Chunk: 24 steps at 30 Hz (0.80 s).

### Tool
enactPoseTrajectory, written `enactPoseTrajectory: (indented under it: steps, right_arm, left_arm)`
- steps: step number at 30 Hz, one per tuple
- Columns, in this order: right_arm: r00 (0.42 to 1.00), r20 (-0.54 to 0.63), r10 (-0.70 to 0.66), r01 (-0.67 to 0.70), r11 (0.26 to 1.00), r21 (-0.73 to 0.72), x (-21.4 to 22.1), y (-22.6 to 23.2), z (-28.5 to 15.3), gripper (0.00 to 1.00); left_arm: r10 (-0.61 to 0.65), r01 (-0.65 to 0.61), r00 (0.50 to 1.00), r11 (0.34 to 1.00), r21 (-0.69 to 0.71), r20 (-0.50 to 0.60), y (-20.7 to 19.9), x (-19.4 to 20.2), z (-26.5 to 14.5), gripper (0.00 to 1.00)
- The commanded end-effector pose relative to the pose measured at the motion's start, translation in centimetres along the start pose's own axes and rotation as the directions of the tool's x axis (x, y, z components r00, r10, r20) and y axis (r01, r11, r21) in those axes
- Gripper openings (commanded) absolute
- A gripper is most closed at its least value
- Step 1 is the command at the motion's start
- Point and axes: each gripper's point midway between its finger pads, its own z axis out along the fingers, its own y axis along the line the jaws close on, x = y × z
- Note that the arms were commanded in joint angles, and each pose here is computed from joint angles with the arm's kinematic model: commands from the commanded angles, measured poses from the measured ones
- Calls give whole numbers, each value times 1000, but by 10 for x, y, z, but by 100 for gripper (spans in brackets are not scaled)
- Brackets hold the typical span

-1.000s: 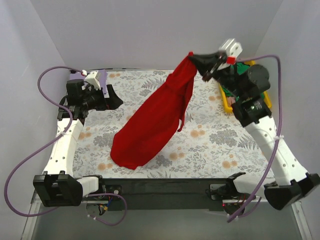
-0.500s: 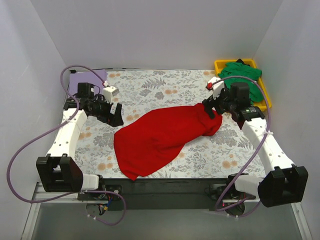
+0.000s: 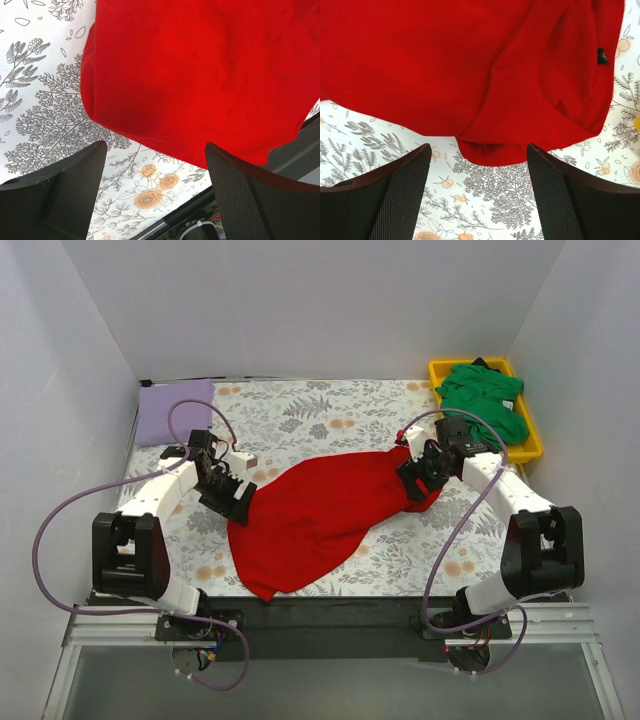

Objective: Fold and stack the t-shirts
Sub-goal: Flatten the tshirt out

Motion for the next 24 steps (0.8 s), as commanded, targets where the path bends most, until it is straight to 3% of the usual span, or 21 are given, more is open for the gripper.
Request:
enactPoseTrajectory:
  steps: [1,8,11,12,15,16,19,23,24]
  right_arm:
    - [1000,-17,-26,26,999,34,-7,-15,-3,82]
    - [993,-120,2,-3,1000,-12,12,-19,19,80]
    - [975,-221,13,-10,1000,14,36,-28,30,79]
    - [972,-235,14,-12,1000,9,40,-28,34,78]
    - [971,-238,26,-35,999,-32,41,-25,43,73]
    - [975,-221,27,-37,999,-39,34,-26,44,70]
    - [981,-190,45,-60,996,-69,18,-25,46,65]
    - [985,-167,51,-63,996,-65,-3,-38,51,59]
    - [987,-154,48,-58,996,-62,-10,-42,51,59]
  left_arm:
    - [50,-50,998,999,15,31,-7,-11,-10,79]
    - [130,-135,988,989,-61,-77,-18,25,13,80]
    - [134,-148,983,983,-108,-123,-12,34,25,77]
    - [137,-153,983,979,-135,-119,-7,30,29,73]
    - [120,-154,982,958,-242,-148,20,24,40,46]
    - [121,-160,980,951,-266,-156,27,22,43,29]
    - [57,-94,990,949,-302,-131,60,1,49,2]
    - [-19,-9,995,961,-277,-96,102,-33,60,0]
    - [-9,-5,999,953,-304,-42,117,-57,52,0]
